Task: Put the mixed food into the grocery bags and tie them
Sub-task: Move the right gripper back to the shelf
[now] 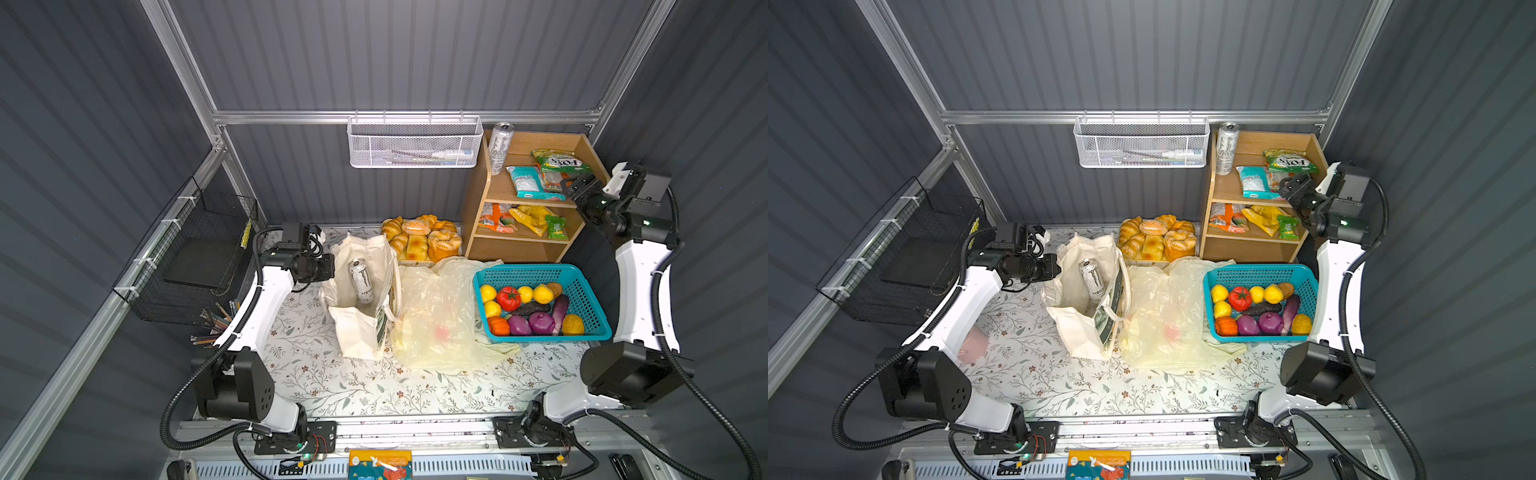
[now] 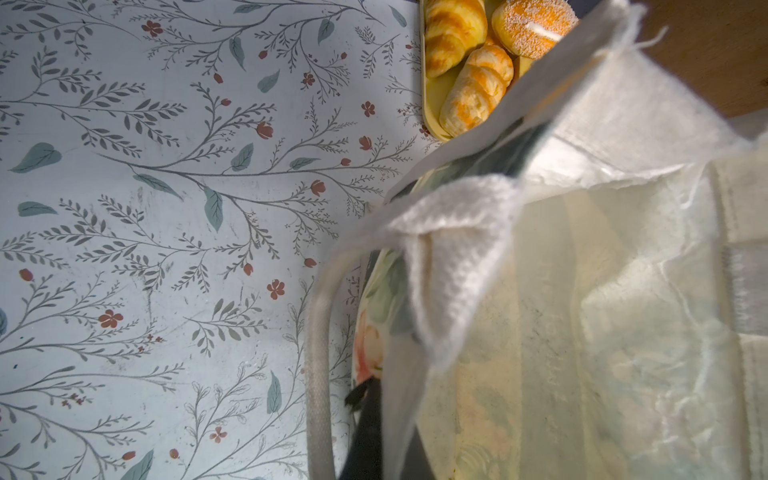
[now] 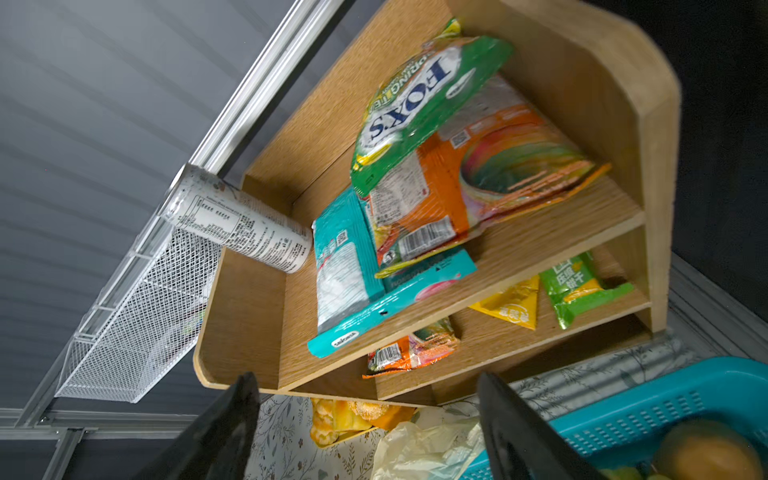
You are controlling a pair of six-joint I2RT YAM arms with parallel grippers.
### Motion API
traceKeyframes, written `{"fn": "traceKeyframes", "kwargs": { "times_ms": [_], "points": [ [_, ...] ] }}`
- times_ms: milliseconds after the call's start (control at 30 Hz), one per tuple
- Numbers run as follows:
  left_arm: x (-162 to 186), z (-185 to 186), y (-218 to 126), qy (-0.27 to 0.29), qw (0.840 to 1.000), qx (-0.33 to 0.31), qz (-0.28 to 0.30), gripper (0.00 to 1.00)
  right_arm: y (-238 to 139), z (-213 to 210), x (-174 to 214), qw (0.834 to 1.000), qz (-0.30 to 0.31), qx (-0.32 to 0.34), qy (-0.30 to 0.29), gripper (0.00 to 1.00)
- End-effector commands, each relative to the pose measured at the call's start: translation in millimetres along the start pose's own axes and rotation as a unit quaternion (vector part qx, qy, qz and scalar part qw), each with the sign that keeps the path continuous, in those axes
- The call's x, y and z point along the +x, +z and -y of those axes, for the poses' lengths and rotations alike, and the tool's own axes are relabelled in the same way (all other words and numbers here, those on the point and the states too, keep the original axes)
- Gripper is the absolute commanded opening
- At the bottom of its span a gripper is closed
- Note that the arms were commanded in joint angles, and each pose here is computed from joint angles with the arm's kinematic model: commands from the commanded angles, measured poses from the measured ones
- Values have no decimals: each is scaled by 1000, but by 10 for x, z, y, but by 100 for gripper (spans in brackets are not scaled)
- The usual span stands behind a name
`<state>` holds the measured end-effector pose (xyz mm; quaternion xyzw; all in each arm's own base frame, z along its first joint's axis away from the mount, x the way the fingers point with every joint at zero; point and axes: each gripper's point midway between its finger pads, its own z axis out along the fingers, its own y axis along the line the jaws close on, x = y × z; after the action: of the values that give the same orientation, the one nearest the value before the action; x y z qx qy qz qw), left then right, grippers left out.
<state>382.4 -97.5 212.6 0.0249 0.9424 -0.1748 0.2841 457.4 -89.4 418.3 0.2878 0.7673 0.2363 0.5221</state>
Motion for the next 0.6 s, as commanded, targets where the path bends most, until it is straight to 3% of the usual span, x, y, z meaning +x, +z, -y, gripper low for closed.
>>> {"fn": "traceKeyframes", "kwargs": {
  "times_ms": [0,567],
  "points": [
    [7,108,-100,5,1000,18,3,0,59,-35,-35,999,-8,-19,26,82],
    [5,97,-60,3,1000,18,2,0,500,130,-62,999,-31,17,-25,80]
  ]
}}
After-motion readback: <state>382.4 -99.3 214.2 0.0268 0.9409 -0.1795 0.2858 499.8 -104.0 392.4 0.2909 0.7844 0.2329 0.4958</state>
